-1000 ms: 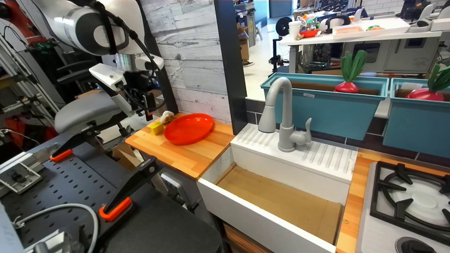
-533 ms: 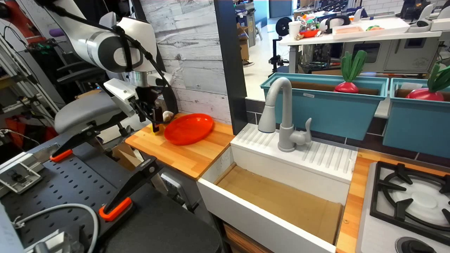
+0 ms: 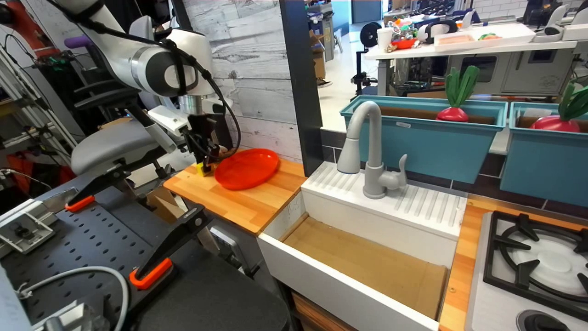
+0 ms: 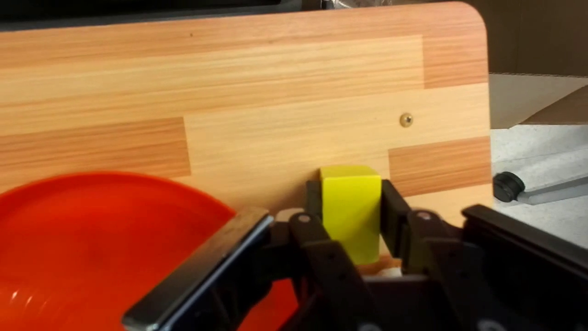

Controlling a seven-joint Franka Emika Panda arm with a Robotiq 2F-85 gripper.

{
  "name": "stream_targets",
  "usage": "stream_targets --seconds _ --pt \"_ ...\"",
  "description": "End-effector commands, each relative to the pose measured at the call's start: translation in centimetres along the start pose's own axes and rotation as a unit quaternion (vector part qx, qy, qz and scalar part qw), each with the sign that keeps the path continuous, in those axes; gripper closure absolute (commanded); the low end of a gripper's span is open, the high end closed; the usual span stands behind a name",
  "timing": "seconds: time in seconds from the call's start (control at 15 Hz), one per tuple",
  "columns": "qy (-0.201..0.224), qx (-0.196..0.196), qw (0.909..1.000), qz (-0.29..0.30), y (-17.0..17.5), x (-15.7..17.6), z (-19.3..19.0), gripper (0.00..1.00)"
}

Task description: Put the yellow block on the orange plate.

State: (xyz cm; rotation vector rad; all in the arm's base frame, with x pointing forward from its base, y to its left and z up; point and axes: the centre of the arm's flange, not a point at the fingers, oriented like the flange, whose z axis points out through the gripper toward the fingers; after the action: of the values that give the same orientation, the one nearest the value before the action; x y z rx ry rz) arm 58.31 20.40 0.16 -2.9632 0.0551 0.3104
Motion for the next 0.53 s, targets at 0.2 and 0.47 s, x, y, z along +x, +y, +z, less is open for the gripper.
stream_targets --seconds 0.2,0.47 --pt "0.021 -0.039 0.9981 -0.042 -2.5 -1.3 -1.7 0.92" --pt "0.049 -0.038 0.9971 -0.044 -2.5 -2.7 -3.9 0.92"
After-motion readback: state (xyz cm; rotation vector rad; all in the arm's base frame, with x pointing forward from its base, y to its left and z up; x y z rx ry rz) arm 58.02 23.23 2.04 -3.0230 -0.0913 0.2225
